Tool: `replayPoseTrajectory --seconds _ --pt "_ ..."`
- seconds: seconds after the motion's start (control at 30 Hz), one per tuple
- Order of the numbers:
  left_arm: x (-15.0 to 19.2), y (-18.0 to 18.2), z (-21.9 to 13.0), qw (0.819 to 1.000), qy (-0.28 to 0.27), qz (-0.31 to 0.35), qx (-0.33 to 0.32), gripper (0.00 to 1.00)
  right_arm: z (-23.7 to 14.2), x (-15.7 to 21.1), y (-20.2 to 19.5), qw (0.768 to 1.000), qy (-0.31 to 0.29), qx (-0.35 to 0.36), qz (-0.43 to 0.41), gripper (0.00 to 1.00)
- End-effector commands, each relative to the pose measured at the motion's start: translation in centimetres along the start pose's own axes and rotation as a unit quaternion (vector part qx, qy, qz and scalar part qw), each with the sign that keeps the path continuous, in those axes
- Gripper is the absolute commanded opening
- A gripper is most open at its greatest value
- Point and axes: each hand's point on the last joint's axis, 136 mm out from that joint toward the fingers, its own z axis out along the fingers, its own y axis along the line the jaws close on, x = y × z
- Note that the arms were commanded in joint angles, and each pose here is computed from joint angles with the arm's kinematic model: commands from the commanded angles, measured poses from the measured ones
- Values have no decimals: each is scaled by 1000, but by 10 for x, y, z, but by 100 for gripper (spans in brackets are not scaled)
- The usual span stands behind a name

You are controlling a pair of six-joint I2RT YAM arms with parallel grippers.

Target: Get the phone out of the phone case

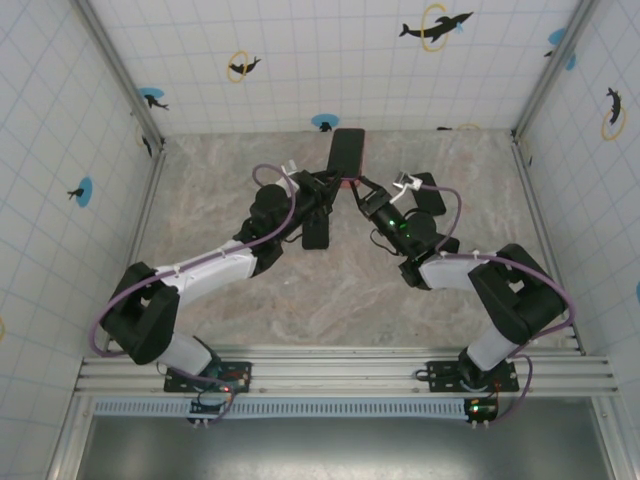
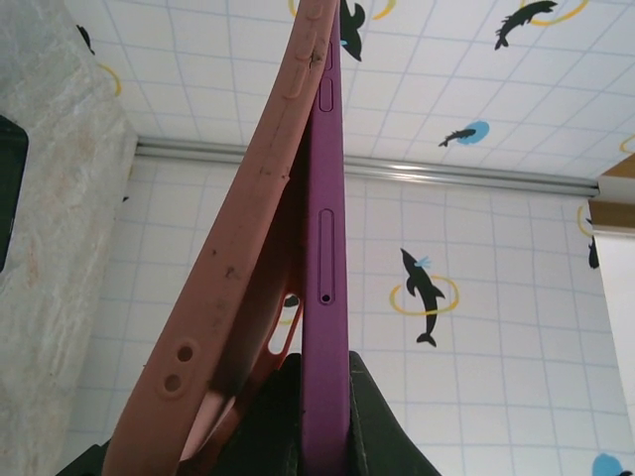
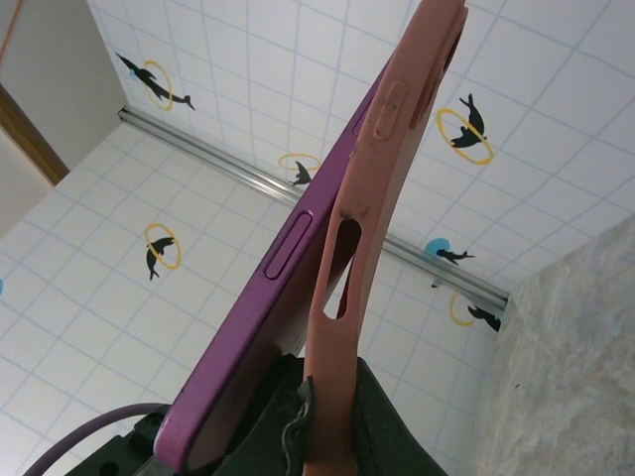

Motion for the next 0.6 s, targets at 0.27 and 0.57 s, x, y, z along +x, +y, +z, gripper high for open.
replayPoseTrajectory --seconds 0.27,0.57 --pt "9 -32 -19 999 5 36 25 0 7 -23 -58 990 -62 130 -8 0" --pt "-31 -1 -57 995 -27 81 -43 0 17 -30 -68 988 -61 139 -16 0"
